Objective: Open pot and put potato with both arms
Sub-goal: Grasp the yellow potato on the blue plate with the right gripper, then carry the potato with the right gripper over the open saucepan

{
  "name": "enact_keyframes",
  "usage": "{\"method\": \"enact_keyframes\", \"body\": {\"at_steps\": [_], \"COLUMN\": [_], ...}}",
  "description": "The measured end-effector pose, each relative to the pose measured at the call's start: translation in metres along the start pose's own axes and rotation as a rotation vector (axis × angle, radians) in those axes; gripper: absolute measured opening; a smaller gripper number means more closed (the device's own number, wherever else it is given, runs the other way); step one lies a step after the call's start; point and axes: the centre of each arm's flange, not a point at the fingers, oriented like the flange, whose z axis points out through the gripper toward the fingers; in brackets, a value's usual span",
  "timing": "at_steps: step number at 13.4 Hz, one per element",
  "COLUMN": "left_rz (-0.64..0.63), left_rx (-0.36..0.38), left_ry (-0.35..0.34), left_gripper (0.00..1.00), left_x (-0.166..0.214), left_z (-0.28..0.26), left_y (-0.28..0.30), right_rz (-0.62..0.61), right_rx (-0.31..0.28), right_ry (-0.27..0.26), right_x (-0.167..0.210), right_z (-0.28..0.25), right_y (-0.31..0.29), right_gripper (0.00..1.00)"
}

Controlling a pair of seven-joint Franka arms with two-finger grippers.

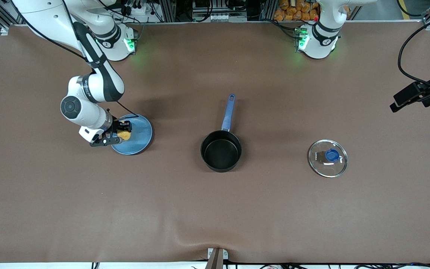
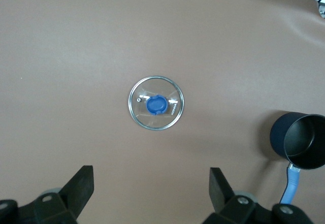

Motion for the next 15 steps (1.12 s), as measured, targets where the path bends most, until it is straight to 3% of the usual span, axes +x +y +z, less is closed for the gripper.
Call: {"method": "enact_keyframes", "body": {"at_steps": [4, 7, 10, 15], "left_rz": [0.003, 0.003, -0.006, -0.008], "left_rx": [0.005, 0.005, 0.005, 0.006], "left_ry": [-0.025, -0.024, -0.020, -0.024], "left_gripper": [1.00, 1.00, 1.00, 1.00], "left_x": [-0.005, -0.006, -0.005, -0.005], "left_z": [0.000, -0.003, -0.005, -0.005], "left_y": [0.000, 0.000, -0.005, -0.007], "right_rz": [-0.026, 0.034, 0.142, 0.296], "right_rx": [0.032, 0.050, 0.065, 0.073], "right_ry": [-0.013, 0.035, 0.084, 0.120], "right_x": [0.016, 0.028, 0.033, 0.054], "right_z": [-0.110, -0.183, -0.204, -0.175], "right_y": [-0.024, -0.071, -0.175, -0.333], "right_gripper": [0.55, 0.55, 0.55, 0.55]}}
